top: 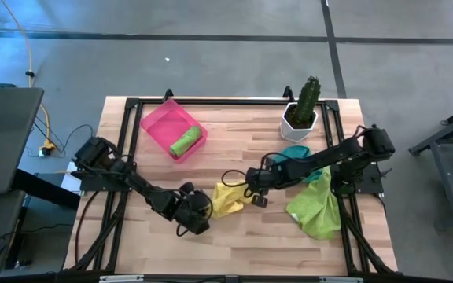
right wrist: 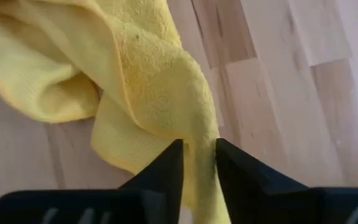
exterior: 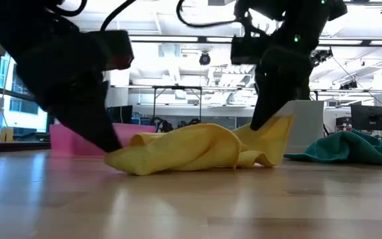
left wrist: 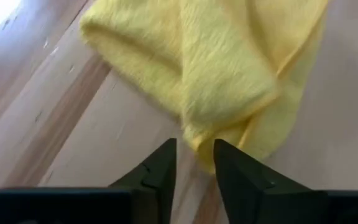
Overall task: Roll microfiber towels into tight, uniform cylinder then place into a basket
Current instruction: Roll the yellow microfiber cloth
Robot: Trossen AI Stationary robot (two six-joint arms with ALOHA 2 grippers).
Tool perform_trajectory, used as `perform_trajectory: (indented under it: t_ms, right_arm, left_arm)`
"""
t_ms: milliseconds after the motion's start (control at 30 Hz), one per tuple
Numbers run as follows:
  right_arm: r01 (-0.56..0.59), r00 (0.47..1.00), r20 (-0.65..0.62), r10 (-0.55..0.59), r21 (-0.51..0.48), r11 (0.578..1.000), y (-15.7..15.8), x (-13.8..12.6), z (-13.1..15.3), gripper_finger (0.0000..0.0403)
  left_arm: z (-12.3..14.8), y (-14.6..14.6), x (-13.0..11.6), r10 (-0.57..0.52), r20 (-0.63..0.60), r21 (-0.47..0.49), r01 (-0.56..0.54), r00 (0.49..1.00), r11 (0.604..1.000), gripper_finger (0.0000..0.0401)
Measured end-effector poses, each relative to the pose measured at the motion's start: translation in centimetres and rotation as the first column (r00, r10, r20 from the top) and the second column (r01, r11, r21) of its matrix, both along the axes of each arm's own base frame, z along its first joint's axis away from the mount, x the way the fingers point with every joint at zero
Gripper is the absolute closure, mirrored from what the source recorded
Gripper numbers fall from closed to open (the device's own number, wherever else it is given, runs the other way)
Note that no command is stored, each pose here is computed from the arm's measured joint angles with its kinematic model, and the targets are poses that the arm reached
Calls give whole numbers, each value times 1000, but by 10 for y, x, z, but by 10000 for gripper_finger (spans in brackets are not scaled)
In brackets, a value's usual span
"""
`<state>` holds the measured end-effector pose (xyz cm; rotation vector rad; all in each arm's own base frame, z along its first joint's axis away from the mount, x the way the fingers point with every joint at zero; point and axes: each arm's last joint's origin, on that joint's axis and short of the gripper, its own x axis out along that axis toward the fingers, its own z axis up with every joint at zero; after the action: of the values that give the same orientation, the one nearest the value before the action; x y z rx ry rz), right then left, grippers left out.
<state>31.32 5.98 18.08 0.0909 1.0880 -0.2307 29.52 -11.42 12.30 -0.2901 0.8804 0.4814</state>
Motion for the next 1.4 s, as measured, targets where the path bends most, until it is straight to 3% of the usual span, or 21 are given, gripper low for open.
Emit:
perform_trajectory:
  t_ms: [233, 333, 533, 700, 900, 1233, 1400]
  right_arm:
    - [-89, 996, 8, 90, -42, 995, -3, -14, 25, 281]
    - [-166, 986, -27, 164, -79, 983, -1, -20, 29, 279]
    - [-243, 968, -95, 234, -99, 965, 8, -23, 21, 279]
    - [-242, 967, -107, 232, -87, 966, 16, -23, 16, 279]
    - [-253, 964, -103, 244, -83, 964, 23, -25, 15, 279]
    - [-231, 970, -90, 224, -72, 970, 26, -23, 13, 279]
    - [-231, 970, -90, 224, -72, 970, 26, -23, 13, 279]
  left_arm:
    - [22, -6, 13, -105, 42, 24, 104, 994, 994, 264]
    - [32, -9, 19, -180, 42, 78, 176, 983, 981, 259]
    - [28, -11, 23, -343, -65, 257, 348, 937, 902, 260]
    - [18, -14, 26, -431, -142, 322, 454, 891, 831, 259]
    - [8, -16, 29, -411, -179, 393, 448, 894, 803, 263]
    - [10, -20, 23, -323, -226, 574, 393, 919, 718, 297]
    - [9, -20, 22, -327, -229, 561, 399, 917, 725, 338]
